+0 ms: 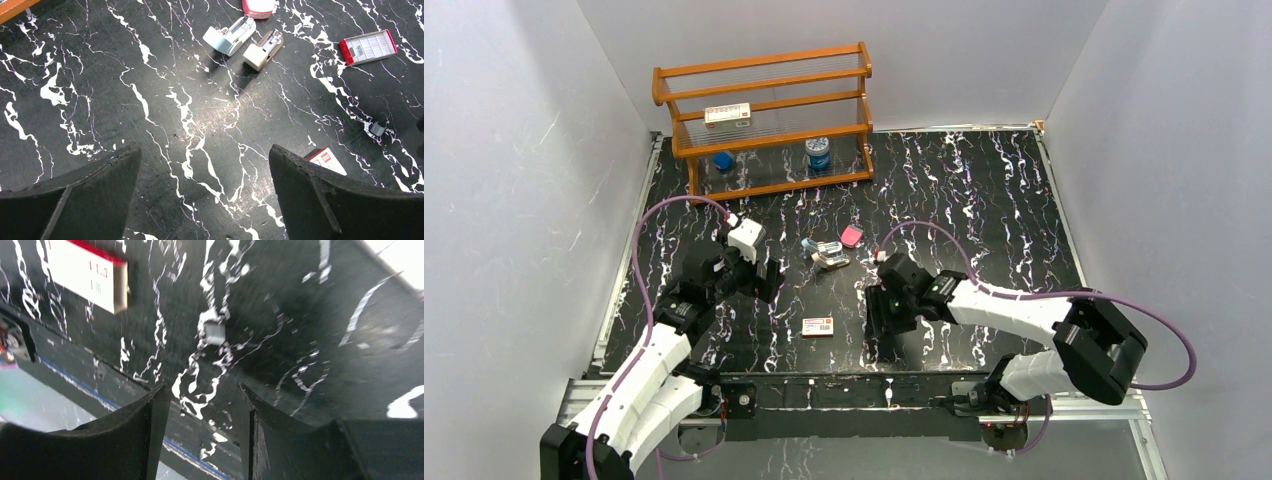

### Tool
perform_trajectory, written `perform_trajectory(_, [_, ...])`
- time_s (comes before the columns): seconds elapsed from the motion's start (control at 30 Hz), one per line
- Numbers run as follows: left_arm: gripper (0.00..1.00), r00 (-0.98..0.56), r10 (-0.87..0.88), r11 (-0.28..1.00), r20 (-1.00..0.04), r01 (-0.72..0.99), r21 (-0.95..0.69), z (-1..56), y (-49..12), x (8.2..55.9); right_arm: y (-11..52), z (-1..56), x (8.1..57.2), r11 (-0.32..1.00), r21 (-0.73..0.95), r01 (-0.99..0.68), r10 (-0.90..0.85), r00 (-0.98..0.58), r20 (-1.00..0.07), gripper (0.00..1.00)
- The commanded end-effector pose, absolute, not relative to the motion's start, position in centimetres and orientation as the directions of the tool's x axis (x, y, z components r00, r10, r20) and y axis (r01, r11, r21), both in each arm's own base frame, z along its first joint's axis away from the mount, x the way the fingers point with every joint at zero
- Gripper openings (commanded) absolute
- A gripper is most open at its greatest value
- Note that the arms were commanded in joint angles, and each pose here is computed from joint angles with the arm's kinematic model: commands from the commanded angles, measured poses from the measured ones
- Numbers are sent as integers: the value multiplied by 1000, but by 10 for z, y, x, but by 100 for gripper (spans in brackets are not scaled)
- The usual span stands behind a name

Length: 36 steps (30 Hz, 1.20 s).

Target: Unload the staples from the stapler

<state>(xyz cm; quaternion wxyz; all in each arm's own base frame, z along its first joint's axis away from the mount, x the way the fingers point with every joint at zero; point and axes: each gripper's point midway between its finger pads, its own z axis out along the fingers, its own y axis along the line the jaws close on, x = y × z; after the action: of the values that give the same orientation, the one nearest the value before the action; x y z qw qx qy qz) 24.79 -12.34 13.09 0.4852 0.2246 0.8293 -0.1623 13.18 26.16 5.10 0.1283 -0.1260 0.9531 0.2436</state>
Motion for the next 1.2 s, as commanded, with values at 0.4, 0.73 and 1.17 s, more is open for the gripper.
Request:
perform_trajectory(0.4, [96, -400, 204, 839, -894, 542, -52, 148, -127, 252, 289, 36, 118, 853, 491, -174, -44, -963, -264, 59])
perform_trajectory(0.73, [96, -395, 203, 841, -896, 539, -47, 150, -126, 253, 273, 23, 130, 912, 405, -56, 60, -962, -267, 54])
perform_trajectory(1.17, [96, -398, 204, 840, -894, 540, -49, 149, -126, 253, 280, 24, 149, 931, 359, -60, 60, -947, -315, 52])
